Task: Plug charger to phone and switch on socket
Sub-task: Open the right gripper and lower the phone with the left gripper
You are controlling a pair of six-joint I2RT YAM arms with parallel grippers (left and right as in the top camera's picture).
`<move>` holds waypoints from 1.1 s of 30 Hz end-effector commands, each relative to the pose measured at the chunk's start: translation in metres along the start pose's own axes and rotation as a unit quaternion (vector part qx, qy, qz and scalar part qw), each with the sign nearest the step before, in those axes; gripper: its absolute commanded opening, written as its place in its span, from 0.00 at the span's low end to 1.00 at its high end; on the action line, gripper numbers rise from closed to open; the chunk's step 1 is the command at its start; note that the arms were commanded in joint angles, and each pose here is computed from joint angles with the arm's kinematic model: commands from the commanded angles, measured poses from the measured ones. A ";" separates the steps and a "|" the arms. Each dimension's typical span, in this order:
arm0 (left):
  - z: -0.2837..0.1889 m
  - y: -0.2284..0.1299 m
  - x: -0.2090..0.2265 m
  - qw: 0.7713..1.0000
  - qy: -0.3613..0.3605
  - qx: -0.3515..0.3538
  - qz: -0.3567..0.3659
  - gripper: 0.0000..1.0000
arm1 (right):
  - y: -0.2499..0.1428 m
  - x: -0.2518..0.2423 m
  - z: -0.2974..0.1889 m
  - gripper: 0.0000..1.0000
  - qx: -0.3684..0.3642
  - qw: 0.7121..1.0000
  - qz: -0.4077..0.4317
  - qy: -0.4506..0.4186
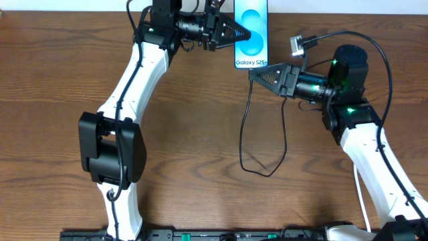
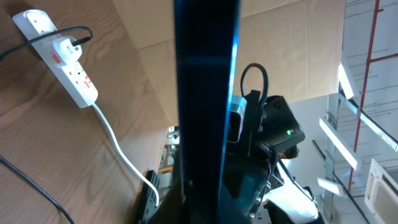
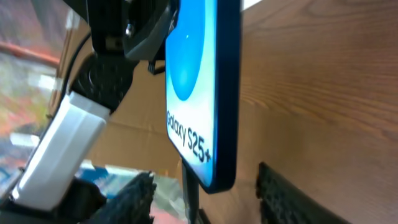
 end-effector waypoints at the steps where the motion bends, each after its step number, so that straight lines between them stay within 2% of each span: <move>1: -0.007 0.005 -0.028 0.999 -0.006 -0.001 0.048 0.07 | -0.001 0.005 -0.003 0.74 -0.001 1.000 -0.006 0.003; 4: -0.013 0.008 -0.022 0.999 0.014 -0.018 0.041 0.07 | -0.003 0.001 -0.003 0.87 0.001 1.000 -0.004 -0.004; 10: -0.017 -0.006 0.011 0.995 0.094 -0.036 -0.008 0.07 | -0.003 -0.016 -0.004 0.97 -0.014 0.999 0.009 -0.045; 13: -0.023 -0.031 0.042 0.980 0.192 -0.023 -0.057 0.07 | -0.006 -0.021 -0.004 0.98 -0.008 0.998 0.005 -0.054; 16: -0.013 -0.062 0.049 0.977 0.201 0.034 -0.063 0.07 | -0.010 -0.026 -0.005 0.99 -0.003 0.998 0.005 -0.065; 21: -0.004 -0.087 0.068 0.960 0.252 0.078 -0.091 0.07 | -0.015 -0.039 -0.007 0.99 -0.001 0.995 0.019 -0.094; 24: 0.009 -0.103 0.076 0.958 0.246 0.111 -0.097 0.07 | -0.018 -0.062 -0.013 0.99 -0.019 0.986 0.049 -0.158; 28: 0.015 -0.123 0.102 0.940 0.283 0.146 -0.124 0.07 | -0.022 -0.089 -0.025 0.99 -0.042 0.966 0.067 -0.245; 33: 0.013 -0.137 0.126 0.928 0.301 0.166 -0.144 0.07 | -0.023 -0.114 -0.042 0.99 -0.076 0.936 0.090 -0.332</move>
Point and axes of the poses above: each gripper's point midway between its finger pads, its own z axis out along the fingers, its own x axis along the line the jaws close on, y = z × x, the point moved 4 cm from there along -z, back along the fingers, and after that the axes turned 14 degrees about z, right-handed, at the moved point
